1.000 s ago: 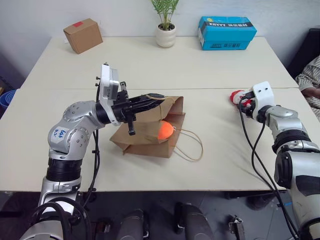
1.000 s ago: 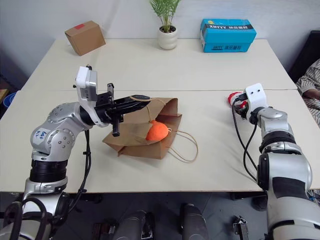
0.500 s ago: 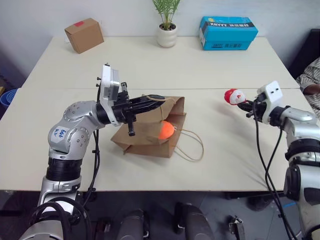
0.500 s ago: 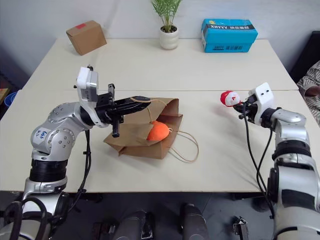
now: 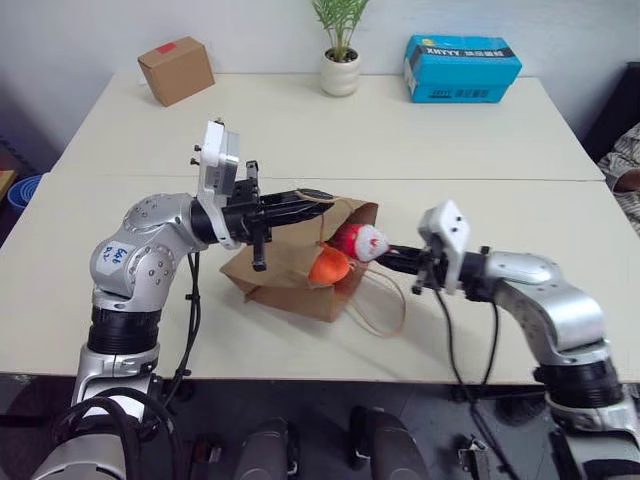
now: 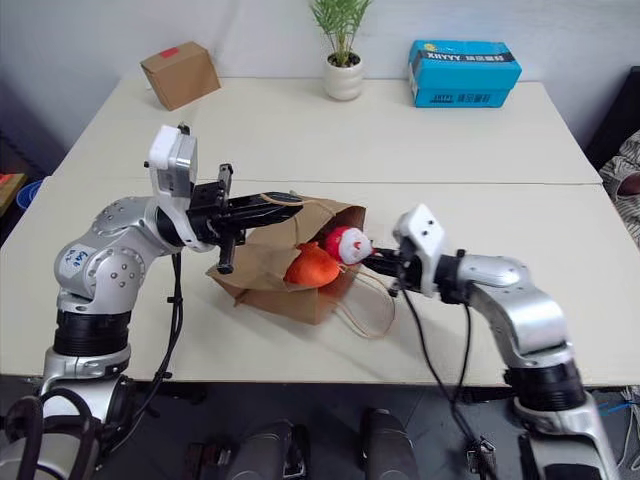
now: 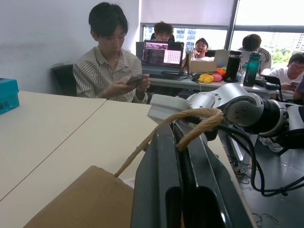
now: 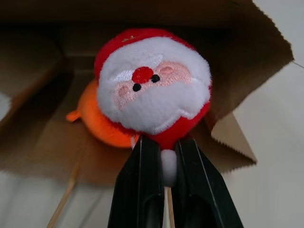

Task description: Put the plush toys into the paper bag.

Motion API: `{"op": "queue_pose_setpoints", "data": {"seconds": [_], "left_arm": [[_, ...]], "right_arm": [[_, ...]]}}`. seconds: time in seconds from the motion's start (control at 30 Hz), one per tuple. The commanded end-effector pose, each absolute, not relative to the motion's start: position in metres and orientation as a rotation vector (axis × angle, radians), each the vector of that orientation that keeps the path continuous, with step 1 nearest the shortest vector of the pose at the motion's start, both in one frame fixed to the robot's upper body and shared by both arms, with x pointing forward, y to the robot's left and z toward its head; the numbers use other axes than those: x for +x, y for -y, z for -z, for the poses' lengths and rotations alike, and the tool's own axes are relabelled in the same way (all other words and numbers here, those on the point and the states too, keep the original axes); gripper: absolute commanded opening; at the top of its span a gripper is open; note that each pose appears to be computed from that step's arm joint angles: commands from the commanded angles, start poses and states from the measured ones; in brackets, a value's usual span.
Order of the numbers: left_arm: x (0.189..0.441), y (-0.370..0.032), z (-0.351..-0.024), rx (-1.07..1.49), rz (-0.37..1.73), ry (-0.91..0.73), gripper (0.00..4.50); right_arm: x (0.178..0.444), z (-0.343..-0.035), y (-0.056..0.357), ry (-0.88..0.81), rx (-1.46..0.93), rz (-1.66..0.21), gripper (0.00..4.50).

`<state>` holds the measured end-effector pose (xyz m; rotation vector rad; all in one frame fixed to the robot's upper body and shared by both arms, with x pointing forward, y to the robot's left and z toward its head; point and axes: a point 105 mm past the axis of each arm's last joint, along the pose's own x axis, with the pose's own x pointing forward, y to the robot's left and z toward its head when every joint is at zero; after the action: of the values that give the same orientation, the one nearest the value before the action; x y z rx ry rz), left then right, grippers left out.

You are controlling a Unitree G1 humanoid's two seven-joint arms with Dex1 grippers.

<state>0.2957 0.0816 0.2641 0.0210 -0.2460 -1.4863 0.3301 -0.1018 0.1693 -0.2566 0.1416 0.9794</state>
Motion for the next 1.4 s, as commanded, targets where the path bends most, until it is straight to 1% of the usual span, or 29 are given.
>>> {"op": "queue_pose_setpoints", "data": {"seconds": [0.03, 0.1, 0.17, 0.23, 0.3, 0.37, 0.47, 0.5, 0.63, 0.7, 0.77, 0.87, 0.97, 1.03, 1.13, 1.2, 1.27, 1.3, 1.4], "left_arm": [[0.286, -0.077, -0.275, 0.033, 1.539, 0.284, 0.00], [0.285, -0.077, -0.274, 0.032, 1.547, 0.275, 0.00], [0.284, -0.077, -0.273, 0.029, 1.552, 0.270, 0.00], [0.284, -0.078, -0.273, 0.030, 1.553, 0.267, 0.00], [0.284, -0.079, -0.272, 0.029, 1.551, 0.265, 0.00], [0.284, -0.080, -0.271, 0.029, 1.546, 0.264, 0.00], [0.285, -0.081, -0.270, 0.027, 1.536, 0.265, 0.00], [0.285, -0.082, -0.269, 0.027, 1.533, 0.265, 0.00], [0.285, -0.083, -0.267, 0.036, 1.520, 0.268, 0.00], [0.284, -0.084, -0.265, 0.039, 1.516, 0.268, 0.00], [0.283, -0.084, -0.265, 0.041, 1.513, 0.269, 0.00], [0.283, -0.084, -0.264, 0.042, 1.509, 0.271, 0.00], [0.282, -0.084, -0.265, 0.042, 1.504, 0.275, 0.00], [0.282, -0.084, -0.265, 0.041, 1.503, 0.277, 0.00], [0.282, -0.083, -0.265, 0.039, 1.502, 0.279, 0.00], [0.283, -0.083, -0.265, 0.039, 1.498, 0.281, 0.00], [0.283, -0.083, -0.265, 0.040, 1.496, 0.281, 0.00], [0.283, -0.084, -0.265, 0.040, 1.495, 0.281, 0.00], [0.284, -0.084, -0.265, 0.041, 1.493, 0.280, 0.00]], "right_arm": [[0.351, -0.165, 0.087, -0.129, -0.356, -0.915, 0.00], [0.363, -0.168, 0.071, -0.112, -0.326, -0.882, 0.00], [0.367, -0.162, 0.057, -0.134, -0.334, -0.866, 0.00], [0.373, -0.152, 0.055, -0.162, -0.391, -0.817, 0.00], [0.385, -0.141, 0.062, -0.203, -0.451, -0.695, 0.00], [0.380, -0.139, 0.053, -0.224, -0.385, -0.741, 0.00], [0.365, -0.146, 0.045, -0.221, -0.330, -0.858, 0.98], [0.361, -0.147, 0.047, -0.224, -0.327, -0.883, 1.28], [0.352, -0.161, 0.065, -0.253, -0.231, -0.939, 2.80], [0.348, -0.168, 0.080, -0.308, -0.138, -0.954, 3.48], [0.336, -0.167, 0.096, -0.401, -0.101, -1.005, 4.14], [0.324, -0.156, 0.118, -0.519, -0.135, -1.026, 4.14], [0.328, -0.138, 0.135, -0.595, -0.147, -0.973, 4.14], [0.332, -0.128, 0.133, -0.607, -0.152, -0.964, 4.14], [0.328, -0.111, 0.125, -0.652, -0.105, -0.987, 4.14], [0.320, -0.104, 0.113, -0.667, -0.053, -1.044, 3.74], [0.315, -0.110, 0.102, -0.653, 0.025, -1.102, 3.21], [0.314, -0.113, 0.100, -0.647, 0.044, -1.115, 2.79], [0.311, -0.117, 0.097, -0.638, 0.070, -1.145, 1.75]]}}
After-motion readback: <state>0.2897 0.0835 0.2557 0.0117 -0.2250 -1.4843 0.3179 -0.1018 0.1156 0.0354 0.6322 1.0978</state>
